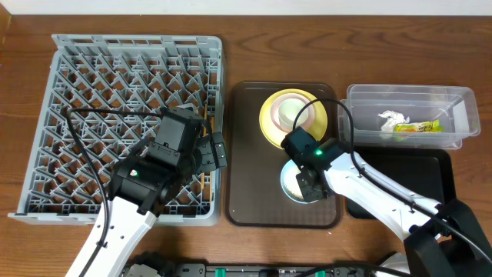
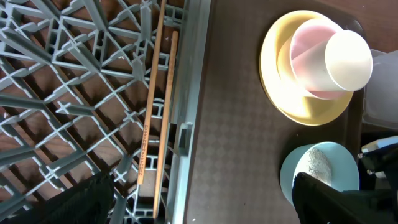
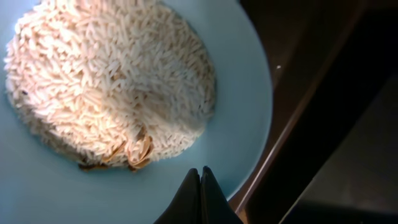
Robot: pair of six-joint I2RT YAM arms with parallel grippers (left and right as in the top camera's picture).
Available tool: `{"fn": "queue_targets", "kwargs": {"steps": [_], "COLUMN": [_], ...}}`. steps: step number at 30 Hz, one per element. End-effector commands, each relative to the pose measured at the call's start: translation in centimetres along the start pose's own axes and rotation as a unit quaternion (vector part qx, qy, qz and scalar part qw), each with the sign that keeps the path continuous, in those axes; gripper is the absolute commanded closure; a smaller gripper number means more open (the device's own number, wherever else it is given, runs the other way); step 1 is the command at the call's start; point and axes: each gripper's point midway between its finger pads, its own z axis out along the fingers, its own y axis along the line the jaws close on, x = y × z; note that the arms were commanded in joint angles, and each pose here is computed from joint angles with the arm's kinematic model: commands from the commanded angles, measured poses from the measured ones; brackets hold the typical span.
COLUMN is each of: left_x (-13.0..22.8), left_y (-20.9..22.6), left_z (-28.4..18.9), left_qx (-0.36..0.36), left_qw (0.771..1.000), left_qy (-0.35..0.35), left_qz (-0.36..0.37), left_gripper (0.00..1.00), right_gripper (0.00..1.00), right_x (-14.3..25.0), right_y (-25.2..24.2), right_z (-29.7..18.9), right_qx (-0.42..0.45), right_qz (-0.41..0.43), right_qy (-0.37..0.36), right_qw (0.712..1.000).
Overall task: Sort waste into correct bins and load items into the dishwasher
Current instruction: 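Move the right gripper to the light-blue rice bowl and grip its rim, then lift the blue bowl with the right gripper over the black tray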
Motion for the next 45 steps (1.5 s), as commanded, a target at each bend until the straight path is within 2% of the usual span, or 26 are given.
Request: {"fn": "queue_targets", "kwargs": {"steps": [1, 6, 12, 14, 21, 26, 32, 42, 45], "left_x": [-0.3, -0.3, -0.3, -0.3, -0.3, -0.3, -0.3, -0.3, -0.3], "left_y": [0.2, 0.2, 0.2, 0.2, 0.2, 0.2, 0.2, 0.2, 0.2], "left_z": [-0.1, -0.1, -0.1, -0.1, -0.1, -0.1, -0.1, -0.1, -0.1], "left_qx": [-0.005, -0.005, -0.005, -0.005, -0.005, -0.005, -0.005, -0.005, -0.005], "left_qw": [1.000, 1.000, 1.000, 1.000, 1.000, 1.000, 1.000, 1.000, 1.000], "left_qy": [-0.005, -0.005, -0.005, -0.005, -0.005, -0.005, -0.005, -0.005, -0.005], "left_qz": [-0.002, -0.002, -0.002, -0.002, -0.002, -0.002, -0.002, -0.002, -0.002], "left_gripper": [0.07, 0.08, 0.08, 0.07, 0.08, 0.08, 0.08, 0.08, 0.07], "right_gripper": [0.99, 0.97, 0.68, 0.63, 0.61, 0.63, 0.77, 0.82, 0.93], "right_x": [-1.5, -3.9, -4.4, -3.8, -0.6, 0.0, 0.0, 0.8, 0.7], "right_y": [-0.1, 2.3, 6.5, 6.9, 8.7, 9.6, 9.3, 8.7, 8.7], "right_z": [-0.6, -3.8, -6.5, -6.2, -3.4, -1.2, -0.8, 0.2, 0.2], "right_qx": [0.009, -0.056, -0.151, -0.148, -0.137, -0.140, -0.129, -0.116, -0.117], "right_qz": [0.012, -0.022, -0.052, -0.061, -0.095, -0.110, -0.109, -0.110, -0.109], "right_qy": [-0.029, -0.054, -0.060, -0.054, -0.031, -0.048, -0.052, -0.043, -0.045], "right_qw": [0.999, 0.997, 0.985, 0.986, 0.985, 0.983, 0.984, 0.986, 0.986]}}
